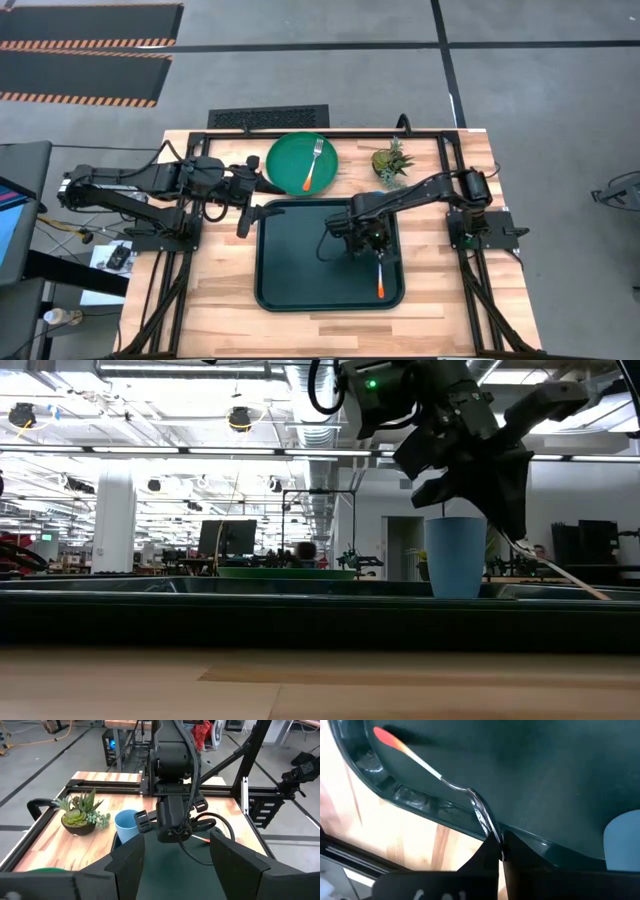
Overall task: Pick and place plate/cup/fork/spoon on tray
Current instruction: Put the orange spoon to the bottom of the blue cup on the black table tray, then put the orange fork to the left of the orange spoon on the black table tray
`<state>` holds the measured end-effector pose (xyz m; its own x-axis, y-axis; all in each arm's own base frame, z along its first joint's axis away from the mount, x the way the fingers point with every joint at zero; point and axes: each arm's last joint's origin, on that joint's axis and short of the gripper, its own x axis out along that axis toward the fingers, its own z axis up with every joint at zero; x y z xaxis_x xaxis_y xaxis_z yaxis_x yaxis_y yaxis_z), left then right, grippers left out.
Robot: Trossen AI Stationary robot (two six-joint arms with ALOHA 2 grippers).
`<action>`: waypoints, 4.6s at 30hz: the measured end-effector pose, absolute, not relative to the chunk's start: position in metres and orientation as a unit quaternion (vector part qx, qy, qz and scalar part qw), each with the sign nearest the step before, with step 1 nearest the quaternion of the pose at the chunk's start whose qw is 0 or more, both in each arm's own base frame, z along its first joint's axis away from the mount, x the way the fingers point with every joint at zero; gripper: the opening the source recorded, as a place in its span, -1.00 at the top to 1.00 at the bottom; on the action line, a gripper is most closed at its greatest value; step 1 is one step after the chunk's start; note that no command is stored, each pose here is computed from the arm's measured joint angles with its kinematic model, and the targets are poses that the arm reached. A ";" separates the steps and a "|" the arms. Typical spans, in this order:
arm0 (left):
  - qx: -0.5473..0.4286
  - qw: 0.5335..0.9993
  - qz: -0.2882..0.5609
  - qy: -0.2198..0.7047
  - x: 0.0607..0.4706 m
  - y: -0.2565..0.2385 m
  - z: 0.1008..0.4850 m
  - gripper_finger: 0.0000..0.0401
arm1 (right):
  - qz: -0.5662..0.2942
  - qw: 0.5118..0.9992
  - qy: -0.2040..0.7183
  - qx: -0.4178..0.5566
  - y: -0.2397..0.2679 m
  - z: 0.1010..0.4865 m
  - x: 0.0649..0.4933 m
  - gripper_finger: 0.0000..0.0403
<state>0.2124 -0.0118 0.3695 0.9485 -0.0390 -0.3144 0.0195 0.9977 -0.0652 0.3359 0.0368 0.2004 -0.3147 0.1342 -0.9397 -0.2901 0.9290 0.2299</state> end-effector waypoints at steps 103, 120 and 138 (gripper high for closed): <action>-0.240 0.836 0.367 0.329 0.355 0.158 0.136 1.00 | 0.014 0.879 0.475 0.037 0.089 0.365 0.275 0.49; -0.206 0.939 0.226 0.159 0.333 0.077 0.280 1.00 | -0.203 0.931 0.300 0.049 0.059 0.405 0.187 0.49; -0.215 0.966 0.025 -0.142 0.317 -0.035 0.282 1.00 | -0.194 0.979 0.060 0.002 0.054 0.379 0.220 -0.21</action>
